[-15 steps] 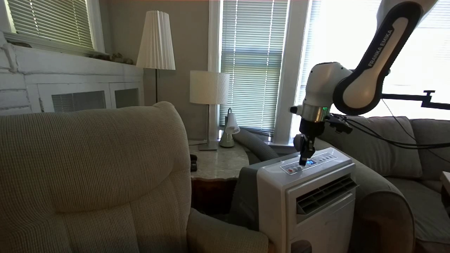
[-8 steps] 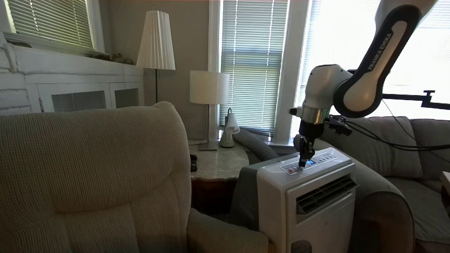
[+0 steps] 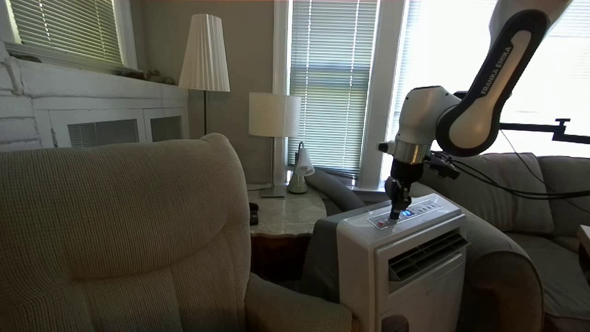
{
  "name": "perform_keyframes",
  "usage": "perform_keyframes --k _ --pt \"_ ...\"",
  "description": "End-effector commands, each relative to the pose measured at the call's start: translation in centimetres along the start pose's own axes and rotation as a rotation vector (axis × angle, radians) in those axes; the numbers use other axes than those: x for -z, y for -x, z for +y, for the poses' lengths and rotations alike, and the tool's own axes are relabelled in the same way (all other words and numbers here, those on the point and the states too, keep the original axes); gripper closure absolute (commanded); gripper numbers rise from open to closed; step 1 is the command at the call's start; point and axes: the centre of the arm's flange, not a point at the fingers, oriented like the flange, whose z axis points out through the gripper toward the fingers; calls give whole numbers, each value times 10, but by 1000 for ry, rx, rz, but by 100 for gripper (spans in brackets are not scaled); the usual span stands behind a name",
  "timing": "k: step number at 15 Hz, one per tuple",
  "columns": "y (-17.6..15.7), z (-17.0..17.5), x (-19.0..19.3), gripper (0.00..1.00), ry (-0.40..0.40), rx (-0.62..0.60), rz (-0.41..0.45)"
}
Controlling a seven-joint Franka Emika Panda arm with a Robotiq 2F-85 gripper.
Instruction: Press the third button from the left on the air conditioner
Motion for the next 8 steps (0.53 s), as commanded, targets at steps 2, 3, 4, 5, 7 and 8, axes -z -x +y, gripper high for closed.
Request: perform_keyframes --k 2,3,4,5,7,8 --pt "-6 -4 -3 100 -2 8 5" --pt "-8 -8 12 100 -23 7 12" --pt "-10 -12 23 100 -31 8 17" --pt "-13 -17 33 100 -39 6 25" --pt "-18 -27 54 98 -56 2 12" --pt "-20 -30 63 73 -61 -6 3"
